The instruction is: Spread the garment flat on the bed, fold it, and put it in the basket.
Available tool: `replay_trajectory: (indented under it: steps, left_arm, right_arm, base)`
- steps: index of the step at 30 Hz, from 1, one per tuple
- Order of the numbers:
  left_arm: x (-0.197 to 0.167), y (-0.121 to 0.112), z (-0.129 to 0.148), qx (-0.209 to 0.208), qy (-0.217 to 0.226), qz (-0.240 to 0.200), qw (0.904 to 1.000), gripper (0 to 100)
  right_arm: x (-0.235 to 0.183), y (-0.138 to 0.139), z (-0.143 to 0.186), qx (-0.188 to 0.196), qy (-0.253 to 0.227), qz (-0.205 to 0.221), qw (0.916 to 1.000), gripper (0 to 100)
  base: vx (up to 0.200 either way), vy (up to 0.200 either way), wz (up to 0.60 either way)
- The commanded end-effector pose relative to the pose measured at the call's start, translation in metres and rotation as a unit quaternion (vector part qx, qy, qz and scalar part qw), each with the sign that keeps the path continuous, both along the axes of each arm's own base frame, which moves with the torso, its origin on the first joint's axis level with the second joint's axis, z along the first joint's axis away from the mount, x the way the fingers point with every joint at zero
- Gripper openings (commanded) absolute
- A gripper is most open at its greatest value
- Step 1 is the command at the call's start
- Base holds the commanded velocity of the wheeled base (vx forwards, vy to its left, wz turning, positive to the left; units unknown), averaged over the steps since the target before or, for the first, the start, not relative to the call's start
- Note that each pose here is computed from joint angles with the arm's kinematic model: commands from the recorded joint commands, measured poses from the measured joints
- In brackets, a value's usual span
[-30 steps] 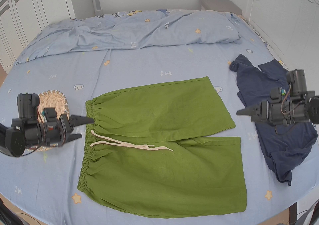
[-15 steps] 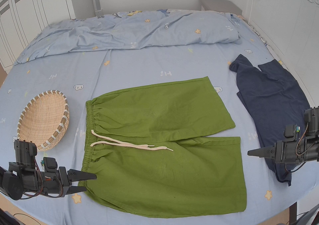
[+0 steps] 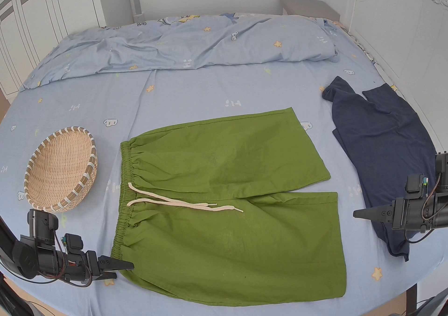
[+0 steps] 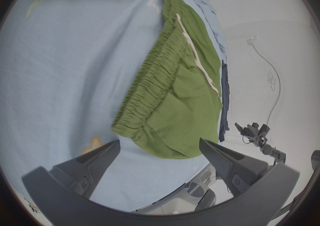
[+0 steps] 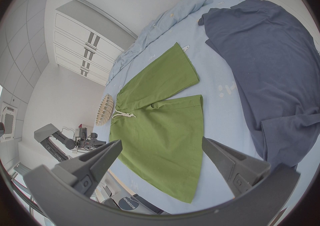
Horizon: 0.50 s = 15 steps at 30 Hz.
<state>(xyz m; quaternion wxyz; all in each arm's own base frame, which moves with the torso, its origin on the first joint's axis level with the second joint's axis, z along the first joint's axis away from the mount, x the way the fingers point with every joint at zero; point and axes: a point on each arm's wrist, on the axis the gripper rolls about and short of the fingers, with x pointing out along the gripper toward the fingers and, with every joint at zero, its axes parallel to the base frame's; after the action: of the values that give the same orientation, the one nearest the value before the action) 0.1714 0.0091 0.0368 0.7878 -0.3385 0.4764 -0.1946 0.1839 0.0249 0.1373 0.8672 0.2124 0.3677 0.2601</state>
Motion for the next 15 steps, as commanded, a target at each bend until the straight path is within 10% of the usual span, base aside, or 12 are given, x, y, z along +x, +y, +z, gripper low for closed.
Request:
replay_trajectory:
  steps: [1,15]
  left_arm:
    - [0.002,0.007,-0.007,-0.002,0.017,0.019,0.9997,100]
    - [0.017,0.007,-0.009,-0.003,-0.019,0.007,0.9998,100]
  right_arm:
    - [0.000,0.000,-0.001,0.000,0.001,0.000,1.0000,100]
    - [-0.001,0.000,-0.002,-0.001,0.001,0.001,1.0000,100]
  base:
    - [0.000,0.000,0.00]
    - [0.000,0.000,0.00]
